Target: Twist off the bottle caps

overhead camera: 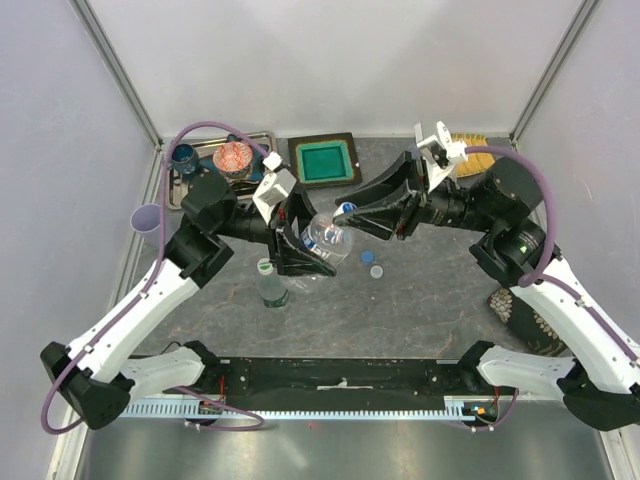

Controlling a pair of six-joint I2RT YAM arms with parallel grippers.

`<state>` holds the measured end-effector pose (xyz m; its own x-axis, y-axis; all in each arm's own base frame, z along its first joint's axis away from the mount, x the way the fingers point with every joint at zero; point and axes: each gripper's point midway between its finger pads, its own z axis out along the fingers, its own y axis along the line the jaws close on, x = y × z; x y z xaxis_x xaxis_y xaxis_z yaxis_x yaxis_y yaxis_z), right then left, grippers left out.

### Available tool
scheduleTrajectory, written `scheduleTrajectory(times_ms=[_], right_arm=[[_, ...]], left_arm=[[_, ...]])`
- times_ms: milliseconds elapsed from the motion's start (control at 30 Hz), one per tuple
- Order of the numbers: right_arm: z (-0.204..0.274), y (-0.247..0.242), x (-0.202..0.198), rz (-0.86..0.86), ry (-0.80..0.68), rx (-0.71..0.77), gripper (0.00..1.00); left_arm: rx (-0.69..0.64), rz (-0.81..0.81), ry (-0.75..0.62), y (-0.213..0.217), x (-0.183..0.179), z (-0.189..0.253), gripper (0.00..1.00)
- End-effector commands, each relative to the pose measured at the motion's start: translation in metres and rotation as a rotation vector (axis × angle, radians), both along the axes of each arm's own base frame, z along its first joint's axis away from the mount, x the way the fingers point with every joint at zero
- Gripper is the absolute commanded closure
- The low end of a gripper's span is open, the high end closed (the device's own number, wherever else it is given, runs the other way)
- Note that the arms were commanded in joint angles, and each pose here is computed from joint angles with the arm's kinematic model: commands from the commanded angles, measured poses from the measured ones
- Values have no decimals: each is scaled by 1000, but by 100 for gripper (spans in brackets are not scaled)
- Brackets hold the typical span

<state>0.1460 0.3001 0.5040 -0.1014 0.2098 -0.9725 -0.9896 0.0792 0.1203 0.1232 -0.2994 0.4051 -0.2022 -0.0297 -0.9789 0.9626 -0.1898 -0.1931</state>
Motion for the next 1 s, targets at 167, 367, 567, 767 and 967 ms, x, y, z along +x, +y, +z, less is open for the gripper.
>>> scheduleTrajectory(times_ms=[167,367,567,767,967], right_arm=[[-9,-3,-65,383,-57,-10,100],[6,-14,-91,525,-97,74,100],[17,-19,-97,528,-133,89,100],[17,-18,-91,468,-131,67,100],[6,-5,-51,253,-11,8,100]], left_arm=[[-2,-329,18,18,-35,30,50],[25,-345,69,8,-20,18,50],[38,-327,104,3,-6,6,50],[28,-285,119,3,3,3,50],[13,-154,97,-4,22,4,50]])
